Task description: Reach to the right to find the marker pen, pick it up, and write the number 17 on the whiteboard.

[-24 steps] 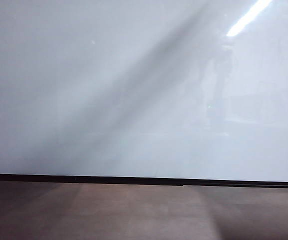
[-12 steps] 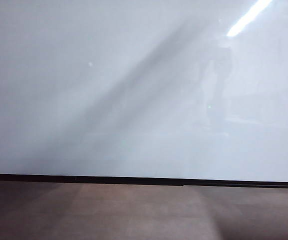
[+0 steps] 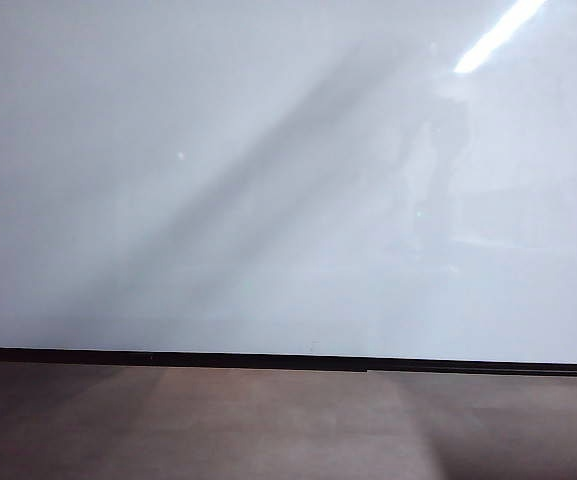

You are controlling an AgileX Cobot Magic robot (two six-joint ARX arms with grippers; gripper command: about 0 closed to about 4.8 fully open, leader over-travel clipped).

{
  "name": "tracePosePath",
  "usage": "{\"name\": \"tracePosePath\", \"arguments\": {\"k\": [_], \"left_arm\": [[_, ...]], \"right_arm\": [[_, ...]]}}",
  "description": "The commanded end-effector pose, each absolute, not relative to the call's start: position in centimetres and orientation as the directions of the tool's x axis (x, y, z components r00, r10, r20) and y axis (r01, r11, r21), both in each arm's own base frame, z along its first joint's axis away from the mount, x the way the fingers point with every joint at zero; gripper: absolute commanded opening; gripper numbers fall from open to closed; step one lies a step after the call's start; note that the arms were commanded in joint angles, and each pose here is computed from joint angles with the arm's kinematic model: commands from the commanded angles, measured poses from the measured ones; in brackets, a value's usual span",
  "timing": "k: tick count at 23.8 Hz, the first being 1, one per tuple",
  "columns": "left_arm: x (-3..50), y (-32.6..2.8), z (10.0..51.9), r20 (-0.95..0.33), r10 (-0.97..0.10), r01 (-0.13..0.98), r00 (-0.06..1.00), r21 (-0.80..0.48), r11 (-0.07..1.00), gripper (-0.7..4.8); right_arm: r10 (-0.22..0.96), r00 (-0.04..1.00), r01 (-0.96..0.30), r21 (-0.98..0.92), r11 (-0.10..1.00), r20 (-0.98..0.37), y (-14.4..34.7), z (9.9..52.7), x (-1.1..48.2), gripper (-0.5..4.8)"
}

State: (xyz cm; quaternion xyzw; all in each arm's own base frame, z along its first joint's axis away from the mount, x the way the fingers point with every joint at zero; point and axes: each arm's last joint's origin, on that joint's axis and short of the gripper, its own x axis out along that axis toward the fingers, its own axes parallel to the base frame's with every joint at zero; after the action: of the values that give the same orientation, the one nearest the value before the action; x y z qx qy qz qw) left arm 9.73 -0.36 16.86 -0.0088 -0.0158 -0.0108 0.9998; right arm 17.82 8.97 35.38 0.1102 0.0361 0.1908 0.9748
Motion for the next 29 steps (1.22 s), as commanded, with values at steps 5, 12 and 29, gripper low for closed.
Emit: {"name": "tracePosePath", "arguments": {"k": [5,12,29], "left_arm": [[9.7,-0.4,16.7,0.014,-0.021,0.021,1.000,-0.012,1.000,-0.05],[9.7,-0.3,16.7,0.013,-0.020,0.020,1.000,-0.012,1.000,-0.05],[9.7,-0.3,16.7,0.013,-0.019,0.020,1.000,-0.012,1.000,-0.05]], "right_arm": [[0.381,0.924,-0.370,0.237,0.898,-0.002,9.2,35.8,17.6,-0.08],[0.389,0.921,-0.377,0.236,0.896,-0.003,9.2,35.8,17.6,-0.08],[0.164,0.984,-0.167,-0.043,0.985,-0.072,4.3,30.7,15.7,-0.07]]}}
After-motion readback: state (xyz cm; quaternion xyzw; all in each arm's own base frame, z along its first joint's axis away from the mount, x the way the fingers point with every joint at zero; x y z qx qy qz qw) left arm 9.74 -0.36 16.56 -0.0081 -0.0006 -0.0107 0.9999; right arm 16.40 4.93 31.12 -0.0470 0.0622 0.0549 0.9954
